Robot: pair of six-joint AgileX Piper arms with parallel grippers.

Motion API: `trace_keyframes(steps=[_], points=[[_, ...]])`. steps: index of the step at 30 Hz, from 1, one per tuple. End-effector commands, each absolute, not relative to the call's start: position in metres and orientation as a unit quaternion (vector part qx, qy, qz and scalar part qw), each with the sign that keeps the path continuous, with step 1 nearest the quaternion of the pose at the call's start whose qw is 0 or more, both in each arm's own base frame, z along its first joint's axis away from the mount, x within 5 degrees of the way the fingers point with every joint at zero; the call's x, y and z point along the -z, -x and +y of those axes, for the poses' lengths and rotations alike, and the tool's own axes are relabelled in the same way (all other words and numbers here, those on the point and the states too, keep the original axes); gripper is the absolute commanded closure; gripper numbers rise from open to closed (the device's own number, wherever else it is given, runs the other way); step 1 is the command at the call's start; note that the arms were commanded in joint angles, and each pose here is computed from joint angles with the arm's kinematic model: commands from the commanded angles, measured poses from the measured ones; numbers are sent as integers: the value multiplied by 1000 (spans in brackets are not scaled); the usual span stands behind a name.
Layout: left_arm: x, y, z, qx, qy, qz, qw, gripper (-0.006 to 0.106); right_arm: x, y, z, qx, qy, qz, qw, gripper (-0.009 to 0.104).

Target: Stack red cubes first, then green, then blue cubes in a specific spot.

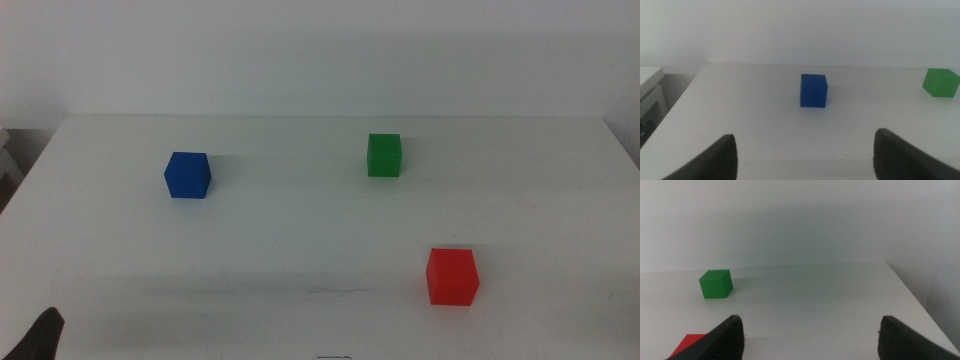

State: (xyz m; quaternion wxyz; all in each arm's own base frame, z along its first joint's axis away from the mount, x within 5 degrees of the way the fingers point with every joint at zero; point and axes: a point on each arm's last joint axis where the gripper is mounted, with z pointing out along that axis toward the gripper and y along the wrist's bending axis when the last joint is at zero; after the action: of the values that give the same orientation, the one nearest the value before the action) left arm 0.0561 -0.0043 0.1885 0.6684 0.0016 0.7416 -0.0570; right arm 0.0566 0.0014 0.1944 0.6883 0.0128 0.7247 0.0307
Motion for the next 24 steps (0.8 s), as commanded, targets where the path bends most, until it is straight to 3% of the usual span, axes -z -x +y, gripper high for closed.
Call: trace_keyframes(steps=[1,11,14,20,24], points=[[-197,-55,-5,65,-1,709,702,8,-221,-53,1,-25,-9,685,728,1],[-197,-55,-5,65,-1,709,702,8,-306,-78,1,-19,-14,774,633,1],[-197,-55,-5,65,-1,709,702,8,-326,-101,1,-20,-18,818,575,1],[-197,-55,-5,65,-1,709,702,8,-354,-159,21,-57,10,906,420,1],[-197,-55,-5,65,-1,709,702,8,-360,-192,58,-73,80,937,333,1]])
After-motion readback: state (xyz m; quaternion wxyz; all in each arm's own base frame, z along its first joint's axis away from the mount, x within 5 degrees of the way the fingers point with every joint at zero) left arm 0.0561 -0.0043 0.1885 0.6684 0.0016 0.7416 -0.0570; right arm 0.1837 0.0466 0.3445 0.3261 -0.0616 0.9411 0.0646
